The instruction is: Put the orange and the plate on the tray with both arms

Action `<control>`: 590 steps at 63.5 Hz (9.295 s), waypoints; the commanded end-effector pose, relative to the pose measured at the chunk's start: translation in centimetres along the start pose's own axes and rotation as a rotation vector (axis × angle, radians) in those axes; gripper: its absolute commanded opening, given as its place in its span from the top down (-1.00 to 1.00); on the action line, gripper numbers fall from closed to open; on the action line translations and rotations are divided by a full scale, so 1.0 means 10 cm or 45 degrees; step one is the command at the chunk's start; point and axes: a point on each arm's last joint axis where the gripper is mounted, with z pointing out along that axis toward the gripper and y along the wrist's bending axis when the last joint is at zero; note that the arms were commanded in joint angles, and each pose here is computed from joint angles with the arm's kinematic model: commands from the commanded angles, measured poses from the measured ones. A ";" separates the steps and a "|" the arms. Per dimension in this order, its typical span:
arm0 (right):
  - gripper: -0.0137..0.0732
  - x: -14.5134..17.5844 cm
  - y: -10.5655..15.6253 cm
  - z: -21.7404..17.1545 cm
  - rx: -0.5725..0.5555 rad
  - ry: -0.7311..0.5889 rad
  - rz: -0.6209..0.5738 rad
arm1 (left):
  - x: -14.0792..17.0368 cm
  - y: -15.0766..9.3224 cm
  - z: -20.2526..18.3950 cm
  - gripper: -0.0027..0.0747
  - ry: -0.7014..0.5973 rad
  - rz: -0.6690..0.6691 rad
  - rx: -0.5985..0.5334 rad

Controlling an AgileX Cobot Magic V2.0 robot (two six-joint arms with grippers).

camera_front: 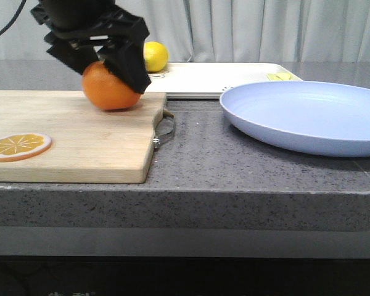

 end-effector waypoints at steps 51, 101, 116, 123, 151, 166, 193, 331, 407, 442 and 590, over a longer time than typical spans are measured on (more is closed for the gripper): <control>-0.72 -0.17 0.00 -0.04 0.011 -0.121 -0.009 | -0.94 -1.44 0.13 -0.03 -0.278 0.265 0.282; -0.72 -0.17 0.00 -0.04 0.011 -0.124 -0.009 | -1.12 -1.52 -0.23 -0.75 -0.393 0.215 0.315; -0.72 -0.15 0.00 -0.04 0.009 -0.106 -0.009 | -1.05 -1.34 -0.96 -0.75 -0.483 0.180 0.315; -0.72 -0.13 0.00 -0.04 0.007 -0.079 -0.009 | -0.86 -1.24 -1.26 -0.75 -0.542 0.177 0.311; -0.72 -0.40 0.04 0.16 -0.053 0.254 0.026 | 0.46 -0.67 -1.74 -0.74 -0.609 0.138 0.188; -0.72 -0.65 0.00 0.45 -0.060 0.523 0.027 | 1.00 -0.45 -1.88 -0.67 -0.628 0.073 0.122; -0.36 -0.71 -0.38 1.03 -0.227 0.658 0.311 | 1.23 -0.39 -2.00 -0.67 -0.679 0.055 0.097; 0.82 -1.01 -0.15 1.78 -0.401 0.680 0.609 | 1.22 -0.39 -2.01 -0.67 -0.697 0.050 0.103; 0.19 -1.82 0.64 3.37 -0.303 0.623 0.641 | 1.22 -0.39 -2.01 -0.67 -0.698 0.050 0.103; -0.29 -2.07 0.55 2.96 -0.191 0.564 0.513 | 1.22 -0.39 -2.01 -0.67 -0.698 0.050 0.103; -0.03 -0.37 0.22 -0.38 -0.217 -0.049 -0.104 | 1.24 -0.39 -2.00 0.04 -0.669 0.049 0.105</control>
